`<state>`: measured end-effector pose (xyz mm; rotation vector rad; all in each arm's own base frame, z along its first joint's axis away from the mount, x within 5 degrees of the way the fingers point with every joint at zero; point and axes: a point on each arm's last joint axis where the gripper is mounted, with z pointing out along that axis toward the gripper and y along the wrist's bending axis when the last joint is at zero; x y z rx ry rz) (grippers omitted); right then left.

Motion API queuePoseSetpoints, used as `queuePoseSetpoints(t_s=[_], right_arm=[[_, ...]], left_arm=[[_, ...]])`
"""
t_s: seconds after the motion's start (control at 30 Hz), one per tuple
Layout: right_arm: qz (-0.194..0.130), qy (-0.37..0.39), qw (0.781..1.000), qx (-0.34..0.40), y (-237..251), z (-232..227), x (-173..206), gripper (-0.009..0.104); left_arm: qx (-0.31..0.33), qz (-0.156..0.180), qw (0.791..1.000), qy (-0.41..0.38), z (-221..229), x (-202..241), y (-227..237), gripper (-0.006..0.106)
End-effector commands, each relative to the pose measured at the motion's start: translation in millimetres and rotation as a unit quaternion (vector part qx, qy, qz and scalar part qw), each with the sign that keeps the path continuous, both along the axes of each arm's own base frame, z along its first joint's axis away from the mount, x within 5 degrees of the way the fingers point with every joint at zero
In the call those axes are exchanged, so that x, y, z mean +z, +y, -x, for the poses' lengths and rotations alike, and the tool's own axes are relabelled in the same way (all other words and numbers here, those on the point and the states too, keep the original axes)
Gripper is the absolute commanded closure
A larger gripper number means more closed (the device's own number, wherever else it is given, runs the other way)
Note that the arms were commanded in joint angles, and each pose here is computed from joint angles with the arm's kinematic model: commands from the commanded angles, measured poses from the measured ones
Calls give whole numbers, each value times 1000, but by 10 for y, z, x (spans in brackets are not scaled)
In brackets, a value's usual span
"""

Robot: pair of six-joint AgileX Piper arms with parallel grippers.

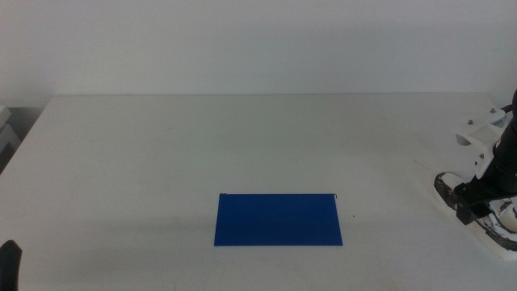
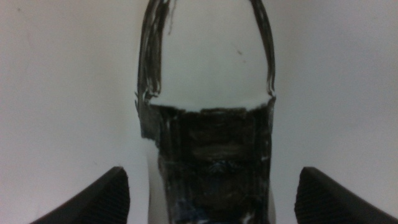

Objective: Use one arm to grab the shoe from the table and place it on the mat.

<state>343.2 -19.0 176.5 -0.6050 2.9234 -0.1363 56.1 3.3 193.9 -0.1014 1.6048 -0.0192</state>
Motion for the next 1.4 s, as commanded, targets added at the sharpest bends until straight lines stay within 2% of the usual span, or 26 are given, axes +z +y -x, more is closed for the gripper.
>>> queuePoseSetpoints(t_s=[0.0, 0.1, 0.27, 0.47, 0.57, 0.77, 1.0, 1.1, 1.23, 1.37], right_arm=[[16, -36, 999, 9, -38, -35, 220, 30], [25, -31, 999, 14, -53, -27, 220, 52], [23, -17, 1000, 10, -31, 24, 271, 99], [9, -79, 997, -20, 229, 97, 743, 99], [-1, -82, 996, -32, 445, 86, 1028, 99], [-12, -87, 996, 20, 1066, -21, 1410, 99], [-24, -74, 996, 48, 1921, -191, 1380, 99], [-41, -76, 994, 63, 2284, -228, 1327, 99], [-48, -66, 991, 110, 2648, -203, 1192, 99], [-27, -51, 975, 213, 2823, -182, 1031, 99]], left_arm=[[-7, 2, 999, -42, 3, 60, -11, 7], [-7, 2, 999, -42, 3, 60, -11, 7], [-7, 2, 999, -42, 3, 60, -11, 7], [-7, 2, 999, -42, 3, 60, -11, 7], [-7, 2, 999, -42, 3, 60, -11, 7], [-7, 2, 999, -42, 3, 60, -11, 7], [-7, 2, 999, -42, 3, 60, -11, 7], [-7, 2, 999, -42, 3, 60, -11, 7], [-7, 2, 999, -42, 3, 60, -11, 7], [-7, 2, 999, -42, 3, 60, -11, 7]])
